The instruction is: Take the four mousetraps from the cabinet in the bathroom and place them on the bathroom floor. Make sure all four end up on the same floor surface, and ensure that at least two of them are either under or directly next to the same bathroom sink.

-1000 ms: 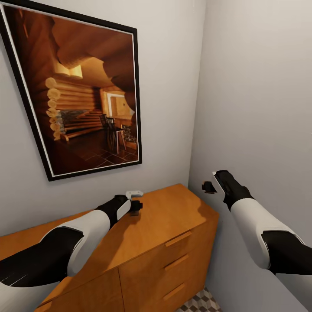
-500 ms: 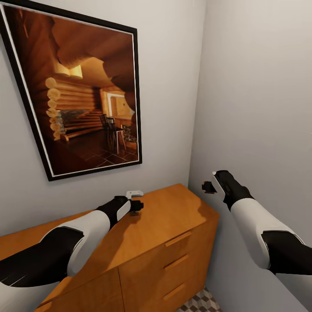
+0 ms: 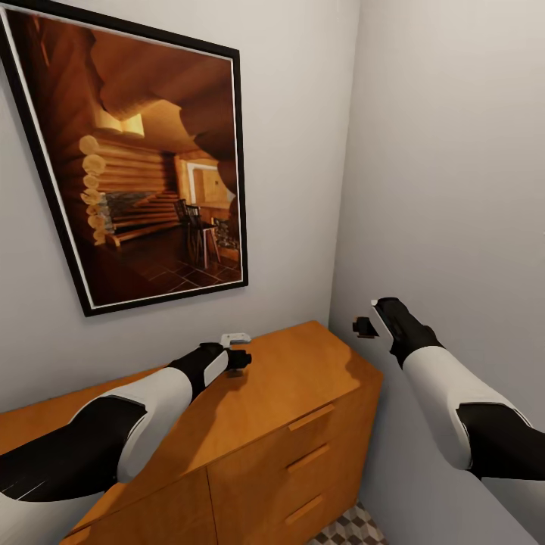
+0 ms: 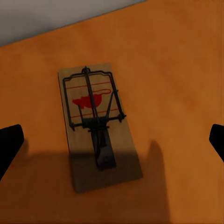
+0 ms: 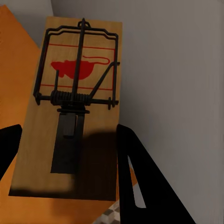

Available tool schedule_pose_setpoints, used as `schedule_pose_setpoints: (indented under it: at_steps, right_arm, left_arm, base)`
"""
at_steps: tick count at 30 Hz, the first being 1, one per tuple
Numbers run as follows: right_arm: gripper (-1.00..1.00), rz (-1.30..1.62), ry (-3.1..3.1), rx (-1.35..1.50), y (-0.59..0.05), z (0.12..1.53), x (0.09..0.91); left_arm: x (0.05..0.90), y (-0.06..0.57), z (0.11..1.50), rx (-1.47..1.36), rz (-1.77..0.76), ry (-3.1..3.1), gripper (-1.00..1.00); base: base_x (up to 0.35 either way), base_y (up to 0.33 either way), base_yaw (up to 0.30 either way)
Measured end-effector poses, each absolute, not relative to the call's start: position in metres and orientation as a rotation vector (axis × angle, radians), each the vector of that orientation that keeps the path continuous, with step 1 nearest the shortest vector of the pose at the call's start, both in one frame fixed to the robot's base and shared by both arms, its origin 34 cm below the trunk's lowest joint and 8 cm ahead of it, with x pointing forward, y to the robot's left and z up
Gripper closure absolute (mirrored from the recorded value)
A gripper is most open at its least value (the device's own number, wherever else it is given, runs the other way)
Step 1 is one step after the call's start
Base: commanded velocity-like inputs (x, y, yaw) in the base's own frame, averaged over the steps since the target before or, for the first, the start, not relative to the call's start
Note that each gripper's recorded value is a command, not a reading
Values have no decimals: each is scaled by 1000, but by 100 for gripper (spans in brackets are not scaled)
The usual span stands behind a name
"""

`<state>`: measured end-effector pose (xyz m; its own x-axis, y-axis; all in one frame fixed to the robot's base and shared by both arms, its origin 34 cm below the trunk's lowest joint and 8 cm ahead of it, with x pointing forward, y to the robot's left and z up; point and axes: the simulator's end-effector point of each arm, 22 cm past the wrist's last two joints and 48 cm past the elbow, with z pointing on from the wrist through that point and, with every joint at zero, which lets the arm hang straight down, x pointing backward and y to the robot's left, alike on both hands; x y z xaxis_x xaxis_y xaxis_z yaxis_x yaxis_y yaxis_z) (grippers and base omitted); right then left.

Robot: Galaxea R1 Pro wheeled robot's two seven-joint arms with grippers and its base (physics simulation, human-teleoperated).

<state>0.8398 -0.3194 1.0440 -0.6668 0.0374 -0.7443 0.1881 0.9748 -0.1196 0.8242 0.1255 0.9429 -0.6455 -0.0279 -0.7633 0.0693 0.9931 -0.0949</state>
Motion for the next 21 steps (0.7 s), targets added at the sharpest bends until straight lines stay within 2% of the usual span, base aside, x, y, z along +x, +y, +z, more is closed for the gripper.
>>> schedule_pose_setpoints:
  at_steps: [21]
  right_arm:
    - [100, -239, 2290, 149, -317, 1047, 840]
  left_arm:
    - [822, 127, 940, 25, -138, 2280, -100]
  base:
    - [0, 0, 0]
